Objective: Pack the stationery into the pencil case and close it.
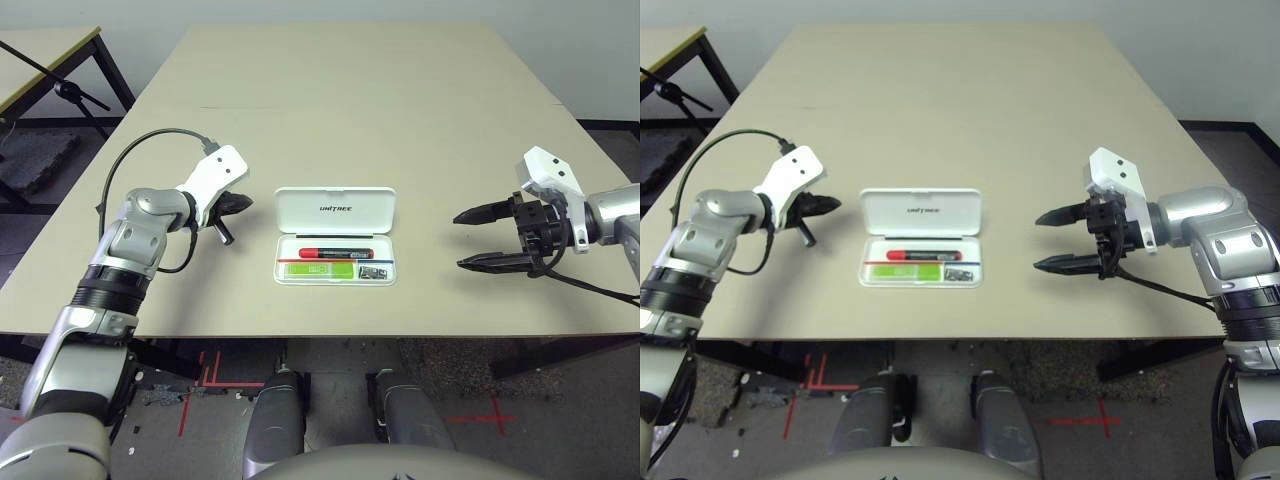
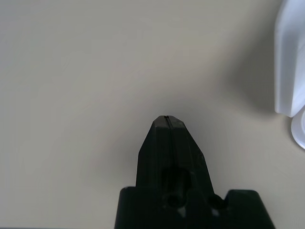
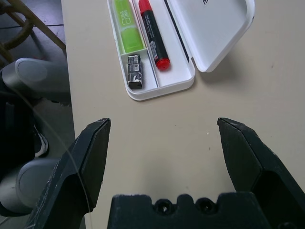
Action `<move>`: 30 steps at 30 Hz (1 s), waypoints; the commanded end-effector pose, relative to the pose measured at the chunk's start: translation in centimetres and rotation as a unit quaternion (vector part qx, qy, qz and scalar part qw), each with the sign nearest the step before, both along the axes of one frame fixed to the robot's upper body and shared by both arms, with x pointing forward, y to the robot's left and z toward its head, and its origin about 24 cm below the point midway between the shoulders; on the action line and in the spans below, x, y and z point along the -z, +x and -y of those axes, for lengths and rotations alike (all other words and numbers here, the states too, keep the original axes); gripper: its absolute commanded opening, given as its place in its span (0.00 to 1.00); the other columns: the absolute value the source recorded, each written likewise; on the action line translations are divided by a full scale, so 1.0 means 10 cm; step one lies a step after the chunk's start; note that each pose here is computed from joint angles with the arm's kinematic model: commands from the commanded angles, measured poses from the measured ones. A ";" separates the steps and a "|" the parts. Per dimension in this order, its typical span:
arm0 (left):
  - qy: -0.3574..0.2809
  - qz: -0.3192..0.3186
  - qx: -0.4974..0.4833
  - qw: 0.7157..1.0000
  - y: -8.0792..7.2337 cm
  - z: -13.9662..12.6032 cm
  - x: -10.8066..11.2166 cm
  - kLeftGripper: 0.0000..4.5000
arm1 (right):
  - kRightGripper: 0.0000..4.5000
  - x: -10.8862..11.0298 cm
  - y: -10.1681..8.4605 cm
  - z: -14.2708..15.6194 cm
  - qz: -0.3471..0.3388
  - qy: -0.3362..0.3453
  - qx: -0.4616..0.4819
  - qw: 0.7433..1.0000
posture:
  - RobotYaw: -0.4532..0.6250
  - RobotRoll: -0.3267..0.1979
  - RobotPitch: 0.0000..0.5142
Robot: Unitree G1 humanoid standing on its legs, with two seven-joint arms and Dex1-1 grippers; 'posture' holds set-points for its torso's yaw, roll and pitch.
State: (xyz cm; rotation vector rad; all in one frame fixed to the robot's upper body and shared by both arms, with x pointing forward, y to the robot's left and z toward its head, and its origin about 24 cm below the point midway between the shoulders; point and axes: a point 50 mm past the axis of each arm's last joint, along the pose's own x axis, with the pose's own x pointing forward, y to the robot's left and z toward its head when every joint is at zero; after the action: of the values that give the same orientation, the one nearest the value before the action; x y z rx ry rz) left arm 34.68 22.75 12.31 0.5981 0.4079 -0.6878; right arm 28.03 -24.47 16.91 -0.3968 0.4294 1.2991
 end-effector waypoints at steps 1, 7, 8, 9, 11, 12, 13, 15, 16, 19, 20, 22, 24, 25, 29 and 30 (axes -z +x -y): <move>-0.002 0.001 -0.002 1.000 0.05 0.02 0.06 0.00 | 1.00 -0.01 0.00 -0.03 0.006 -0.009 -0.007 1.000 | 0.41 0.62 0.14; -0.045 0.008 0.027 0.999 0.09 0.21 0.02 0.00 | 1.00 0.00 0.01 -0.05 0.006 -0.007 -0.008 1.000 | 0.41 0.62 0.14; -0.053 0.010 0.034 0.998 0.10 0.25 0.00 0.00 | 1.00 0.01 0.01 -0.05 0.006 -0.007 -0.008 1.000 | 0.41 0.62 0.14; -0.058 0.010 0.041 0.997 0.09 0.28 -0.01 0.00 | 1.00 0.01 0.01 -0.05 0.006 -0.007 -0.008 1.000 | 0.41 0.62 0.14; -0.065 0.010 0.055 0.996 0.08 0.33 -0.03 0.00 | 1.00 0.01 0.01 -0.06 0.006 -0.007 -0.007 1.000 | 0.41 0.62 0.14; -0.063 0.009 0.059 0.996 0.08 0.35 -0.04 0.00 | 1.00 0.01 0.01 -0.06 0.007 -0.007 -0.007 1.000 | 0.41 0.62 0.14; -0.060 0.007 0.063 0.996 0.07 0.35 -0.04 0.00 | 1.00 0.02 0.01 -0.06 0.007 -0.007 -0.006 1.000 | 0.41 0.62 0.14; -0.057 0.006 0.070 0.996 0.06 0.37 -0.05 0.00 | 1.00 0.03 0.01 -0.07 0.007 -0.005 -0.006 1.000 | 0.41 0.62 0.14; -0.059 0.007 0.074 0.995 0.05 0.38 -0.07 0.00 | 1.00 0.03 0.01 -0.08 0.007 -0.004 -0.006 1.000 | 0.41 0.62 0.14; -0.066 0.005 0.090 0.994 0.03 0.40 -0.12 0.00 | 1.00 0.04 0.01 -0.09 0.006 -0.003 -0.006 1.000 | 0.41 0.62 0.14; -0.069 0.004 0.096 0.993 0.01 0.41 -0.14 0.00 | 1.00 0.04 0.01 -0.09 0.006 -0.003 -0.006 1.000 | 0.41 0.62 0.14; -0.078 0.000 0.115 0.990 -0.03 0.44 -0.17 0.00 | 1.00 0.05 0.01 -0.09 0.006 -0.005 -0.006 1.000 | 0.41 0.62 0.14; -0.084 -0.004 0.128 0.988 -0.06 0.46 -0.20 0.00 | 1.00 0.06 0.01 -0.09 0.006 -0.007 -0.006 1.000 | 0.41 0.62 0.14; -0.090 -0.006 0.129 0.988 -0.07 0.46 -0.22 0.00 | 1.00 0.07 0.01 -0.09 0.006 -0.007 -0.005 1.000 | 0.41 0.62 0.14; -0.096 -0.017 0.157 0.983 -0.15 0.54 -0.28 0.00 | 1.00 0.08 0.01 -0.09 0.006 -0.007 -0.005 1.000 | 0.41 0.62 0.15; -0.095 -0.025 0.172 0.980 -0.18 0.57 -0.27 0.00 | 1.00 0.08 0.02 -0.09 0.006 -0.007 -0.005 1.000 | 0.41 0.62 0.14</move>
State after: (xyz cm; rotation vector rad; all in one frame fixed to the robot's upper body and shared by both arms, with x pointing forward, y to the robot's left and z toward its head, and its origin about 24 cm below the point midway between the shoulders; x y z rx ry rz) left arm 33.55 17.41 15.27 0.4834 0.2634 -1.0053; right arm 28.27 -23.74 16.52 -0.4097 0.4098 1.2911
